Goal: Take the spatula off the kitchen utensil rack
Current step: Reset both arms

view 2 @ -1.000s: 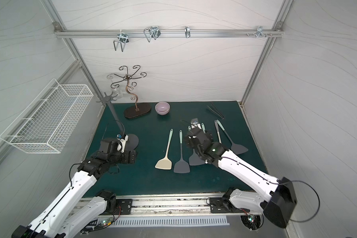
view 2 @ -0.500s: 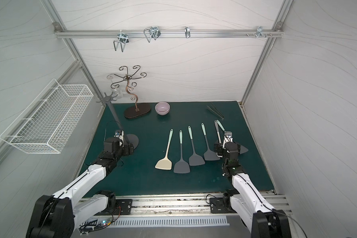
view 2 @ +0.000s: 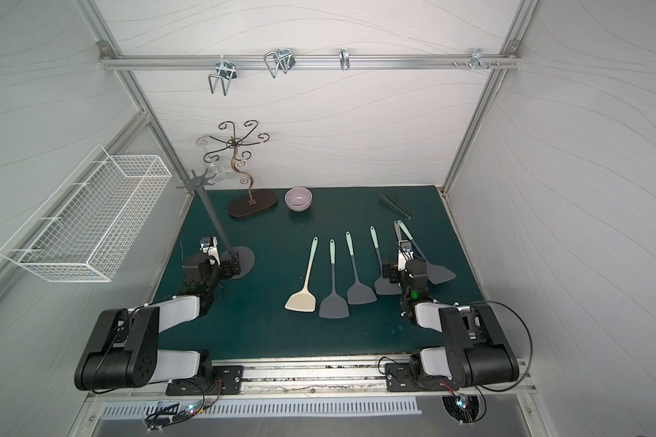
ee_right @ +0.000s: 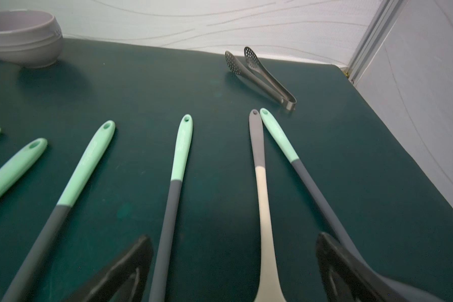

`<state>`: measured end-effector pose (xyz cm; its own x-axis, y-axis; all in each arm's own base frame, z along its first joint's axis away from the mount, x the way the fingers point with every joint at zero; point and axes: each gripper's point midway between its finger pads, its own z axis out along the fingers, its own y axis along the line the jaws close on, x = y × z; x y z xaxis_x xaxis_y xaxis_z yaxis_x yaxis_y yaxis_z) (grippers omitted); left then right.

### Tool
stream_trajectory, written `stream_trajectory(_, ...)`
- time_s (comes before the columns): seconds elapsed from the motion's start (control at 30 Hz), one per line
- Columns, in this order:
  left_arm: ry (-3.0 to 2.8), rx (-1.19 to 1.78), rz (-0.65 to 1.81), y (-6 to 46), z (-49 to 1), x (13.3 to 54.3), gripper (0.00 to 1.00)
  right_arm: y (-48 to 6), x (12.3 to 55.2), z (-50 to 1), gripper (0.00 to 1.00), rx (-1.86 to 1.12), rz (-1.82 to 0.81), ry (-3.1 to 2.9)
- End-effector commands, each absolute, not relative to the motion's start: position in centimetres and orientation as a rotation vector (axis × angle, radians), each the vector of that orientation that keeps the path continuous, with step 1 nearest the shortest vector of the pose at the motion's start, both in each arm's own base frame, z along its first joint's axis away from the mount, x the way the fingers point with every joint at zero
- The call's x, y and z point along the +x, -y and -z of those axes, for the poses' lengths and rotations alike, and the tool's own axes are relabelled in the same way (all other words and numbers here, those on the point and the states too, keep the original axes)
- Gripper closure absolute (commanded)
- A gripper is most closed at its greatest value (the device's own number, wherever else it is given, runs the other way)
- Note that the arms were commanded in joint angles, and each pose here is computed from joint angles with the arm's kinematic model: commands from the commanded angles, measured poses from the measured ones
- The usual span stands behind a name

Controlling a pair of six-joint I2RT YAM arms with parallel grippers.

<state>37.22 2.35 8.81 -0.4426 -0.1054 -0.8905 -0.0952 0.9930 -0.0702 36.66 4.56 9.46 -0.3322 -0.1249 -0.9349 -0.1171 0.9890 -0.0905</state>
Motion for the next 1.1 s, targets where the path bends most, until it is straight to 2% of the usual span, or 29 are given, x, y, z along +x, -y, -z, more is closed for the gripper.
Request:
stream_trajectory(0.0, -1.897, -0.070, 0.087, -1.1, -11.3, 38.8, 0.01, -4.9, 38.3, -9.1, 0.01, -0.157, -0.027, -1.864)
stream_trajectory(0.1, -1.849, -0.114, 0.052, -1.9, -10.2, 38.4, 0.00, -4.2, 38.7, -9.0, 0.01, -0.104, -0.003, -1.902)
stream_trajectory(0.27, -1.954, -0.131, 0.039, -2.3, -9.0, 40.2, 0.01, -2.5, 40.0, -8.3, 0.01, -0.006, 0.022, -1.970)
stream_trajectory(1.07, -1.954, -0.132, 0.009, -2.1, -8.9, 40.2, 0.01, -2.5, 40.1, -8.3, 0.01, -0.011, 0.029, -1.967)
